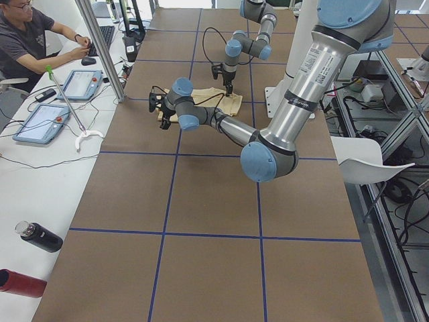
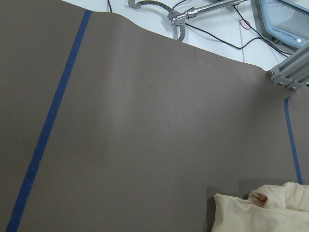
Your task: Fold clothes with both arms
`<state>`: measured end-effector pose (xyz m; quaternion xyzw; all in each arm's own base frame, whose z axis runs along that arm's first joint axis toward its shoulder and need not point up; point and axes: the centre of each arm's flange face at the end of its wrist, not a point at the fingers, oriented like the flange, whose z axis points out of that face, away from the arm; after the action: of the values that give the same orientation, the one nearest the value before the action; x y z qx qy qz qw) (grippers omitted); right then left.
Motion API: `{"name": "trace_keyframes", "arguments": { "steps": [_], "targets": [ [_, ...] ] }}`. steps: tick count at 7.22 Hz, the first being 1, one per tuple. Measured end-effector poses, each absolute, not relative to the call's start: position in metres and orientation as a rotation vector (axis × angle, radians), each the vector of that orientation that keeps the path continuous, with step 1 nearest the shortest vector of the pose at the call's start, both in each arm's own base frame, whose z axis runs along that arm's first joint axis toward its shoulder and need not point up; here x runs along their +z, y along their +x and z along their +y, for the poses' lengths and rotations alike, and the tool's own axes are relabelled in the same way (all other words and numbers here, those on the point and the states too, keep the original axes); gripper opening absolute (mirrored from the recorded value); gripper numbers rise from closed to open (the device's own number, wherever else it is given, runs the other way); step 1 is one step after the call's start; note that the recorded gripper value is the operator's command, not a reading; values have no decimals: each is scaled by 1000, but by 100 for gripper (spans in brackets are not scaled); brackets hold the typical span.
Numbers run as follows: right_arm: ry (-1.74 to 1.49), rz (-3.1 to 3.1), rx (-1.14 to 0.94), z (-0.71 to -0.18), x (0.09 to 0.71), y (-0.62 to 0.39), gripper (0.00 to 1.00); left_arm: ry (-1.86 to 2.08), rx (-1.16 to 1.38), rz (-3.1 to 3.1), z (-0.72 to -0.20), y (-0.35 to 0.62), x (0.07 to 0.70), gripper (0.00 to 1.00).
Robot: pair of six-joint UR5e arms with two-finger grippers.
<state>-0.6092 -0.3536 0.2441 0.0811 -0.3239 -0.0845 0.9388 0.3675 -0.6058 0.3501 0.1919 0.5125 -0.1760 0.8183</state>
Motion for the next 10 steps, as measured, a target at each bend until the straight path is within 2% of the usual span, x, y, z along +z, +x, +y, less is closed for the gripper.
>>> {"name": "trace_keyframes", "arguments": {
  "steps": [10],
  "targets": [
    [101, -612, -112, -391, 273, -576, 100, 415, -367, 1105, -606, 370, 341, 100]
  ]
}}
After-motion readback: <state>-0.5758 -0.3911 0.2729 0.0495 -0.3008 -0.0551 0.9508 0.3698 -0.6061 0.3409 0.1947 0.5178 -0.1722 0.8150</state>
